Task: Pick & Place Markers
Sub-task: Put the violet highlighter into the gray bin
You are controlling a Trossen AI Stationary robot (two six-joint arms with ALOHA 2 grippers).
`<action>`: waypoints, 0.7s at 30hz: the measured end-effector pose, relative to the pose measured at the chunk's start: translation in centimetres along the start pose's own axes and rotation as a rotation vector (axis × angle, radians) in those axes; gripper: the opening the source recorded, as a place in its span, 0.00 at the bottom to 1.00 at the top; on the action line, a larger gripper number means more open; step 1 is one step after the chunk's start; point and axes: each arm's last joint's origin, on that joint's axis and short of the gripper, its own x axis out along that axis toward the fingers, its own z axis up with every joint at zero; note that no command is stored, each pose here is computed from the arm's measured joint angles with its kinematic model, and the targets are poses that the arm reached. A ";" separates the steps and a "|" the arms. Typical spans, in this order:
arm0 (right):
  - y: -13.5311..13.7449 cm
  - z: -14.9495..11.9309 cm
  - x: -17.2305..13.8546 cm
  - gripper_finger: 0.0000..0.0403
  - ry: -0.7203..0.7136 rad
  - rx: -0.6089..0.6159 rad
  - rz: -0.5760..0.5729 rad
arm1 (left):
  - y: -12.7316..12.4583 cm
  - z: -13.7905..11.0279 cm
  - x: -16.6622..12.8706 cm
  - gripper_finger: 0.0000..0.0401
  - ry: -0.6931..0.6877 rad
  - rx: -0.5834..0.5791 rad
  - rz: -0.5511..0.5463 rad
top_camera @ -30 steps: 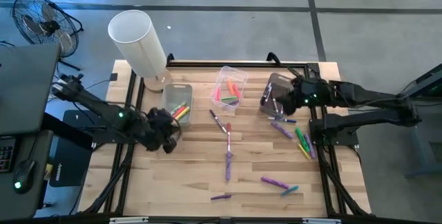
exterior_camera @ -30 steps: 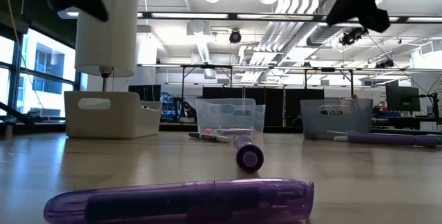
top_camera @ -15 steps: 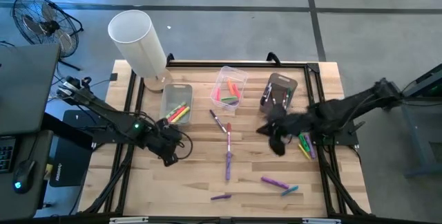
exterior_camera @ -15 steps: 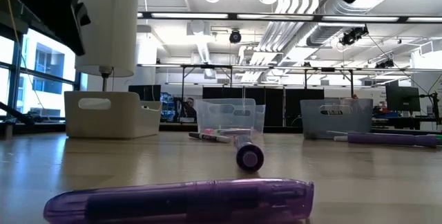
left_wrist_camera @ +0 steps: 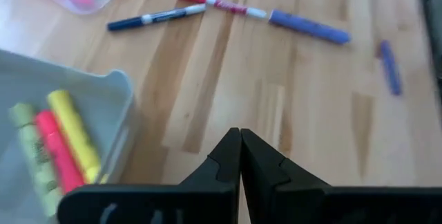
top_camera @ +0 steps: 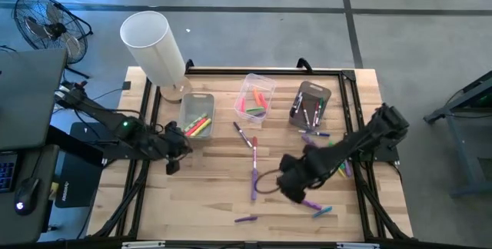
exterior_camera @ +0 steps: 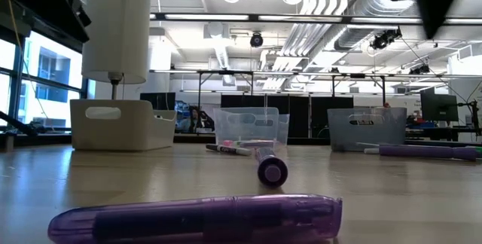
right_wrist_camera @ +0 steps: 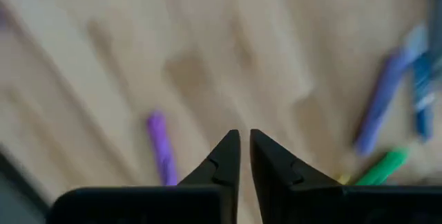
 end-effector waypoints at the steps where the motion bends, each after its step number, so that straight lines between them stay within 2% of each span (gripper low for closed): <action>1: 0.5 -0.4 0.5 0.09 0.047 -0.013 0.004 | 0.1 -0.2 0.0 0.00 -0.010 -0.008 -0.020; 6: 3.1 -2.4 2.4 0.20 0.139 -0.063 0.021 | 0.0 -0.8 0.6 0.00 -0.011 -0.017 -0.092; 12: 5.4 -4.2 3.1 0.31 0.069 -0.142 0.054 | -0.5 -0.3 0.7 0.00 -0.043 0.022 -0.152; 16: 6.3 -4.8 3.8 0.34 0.011 -0.170 0.038 | -0.6 -0.2 0.7 0.00 -0.052 0.052 -0.173; 21: 6.9 -4.9 5.9 0.34 0.078 -0.161 0.046 | -0.6 -0.2 0.7 0.00 -0.053 0.053 -0.176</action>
